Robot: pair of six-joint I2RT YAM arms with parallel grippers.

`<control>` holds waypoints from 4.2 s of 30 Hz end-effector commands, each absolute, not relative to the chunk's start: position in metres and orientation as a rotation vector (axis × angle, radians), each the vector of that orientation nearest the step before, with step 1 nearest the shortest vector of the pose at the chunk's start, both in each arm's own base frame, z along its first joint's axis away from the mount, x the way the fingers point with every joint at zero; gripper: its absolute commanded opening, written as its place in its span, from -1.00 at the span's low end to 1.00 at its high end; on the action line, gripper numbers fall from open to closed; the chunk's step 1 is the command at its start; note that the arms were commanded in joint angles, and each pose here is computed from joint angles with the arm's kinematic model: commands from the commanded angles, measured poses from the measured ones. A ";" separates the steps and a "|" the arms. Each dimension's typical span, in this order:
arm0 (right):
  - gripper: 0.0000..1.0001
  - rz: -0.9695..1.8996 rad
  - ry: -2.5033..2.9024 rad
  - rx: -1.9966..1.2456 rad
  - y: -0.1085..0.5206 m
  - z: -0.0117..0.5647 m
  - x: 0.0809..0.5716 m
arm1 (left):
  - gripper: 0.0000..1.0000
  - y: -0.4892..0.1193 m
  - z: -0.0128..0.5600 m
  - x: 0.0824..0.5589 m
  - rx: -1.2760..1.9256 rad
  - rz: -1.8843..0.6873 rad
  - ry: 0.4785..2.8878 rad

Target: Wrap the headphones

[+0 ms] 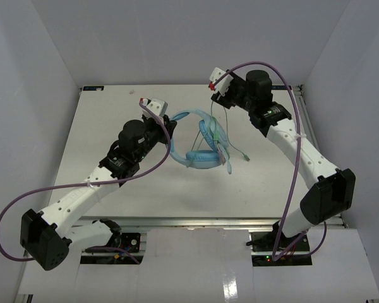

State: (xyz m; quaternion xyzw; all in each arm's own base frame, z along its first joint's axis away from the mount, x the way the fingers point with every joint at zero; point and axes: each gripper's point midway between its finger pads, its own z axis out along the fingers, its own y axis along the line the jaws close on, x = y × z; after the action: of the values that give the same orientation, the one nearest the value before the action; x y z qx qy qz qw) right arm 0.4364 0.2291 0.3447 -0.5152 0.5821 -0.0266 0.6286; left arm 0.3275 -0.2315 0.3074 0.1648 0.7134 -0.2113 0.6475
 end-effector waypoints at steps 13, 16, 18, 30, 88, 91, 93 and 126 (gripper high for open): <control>0.20 0.672 1.471 -1.070 0.251 0.314 0.421 | -1.00 -0.245 0.434 0.312 0.152 -0.813 1.394; 0.21 0.954 1.434 -1.083 0.263 0.309 0.397 | -1.00 -0.249 0.442 0.317 0.113 -0.844 1.411; 0.22 1.075 1.395 -1.088 0.269 0.311 0.386 | -1.00 -0.252 0.448 0.318 0.100 -0.863 1.411; 0.28 1.450 1.312 -1.124 0.297 0.299 0.340 | -1.00 -0.258 0.475 0.325 0.031 -0.932 1.399; -0.20 1.513 1.163 -1.414 0.307 0.258 0.156 | -1.00 -0.187 0.516 0.416 -0.366 -0.395 1.191; -0.40 1.458 1.179 -1.423 0.308 0.260 0.161 | -1.00 -0.186 0.509 0.422 -0.361 -0.349 1.205; -0.44 1.422 1.210 -1.422 0.308 0.257 0.165 | -1.00 -0.186 0.504 0.425 -0.357 -0.327 1.219; -0.72 -0.211 1.377 -1.587 0.244 0.313 0.301 | -1.00 -0.206 0.292 0.418 -0.024 -0.165 1.742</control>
State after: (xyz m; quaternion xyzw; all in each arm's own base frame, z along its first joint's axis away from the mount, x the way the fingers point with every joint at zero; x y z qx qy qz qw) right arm 0.2787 0.2601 0.2956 -0.6636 0.5791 0.0210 0.4731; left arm 0.4257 -0.1993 0.2550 0.0107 0.7906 -0.0087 0.6122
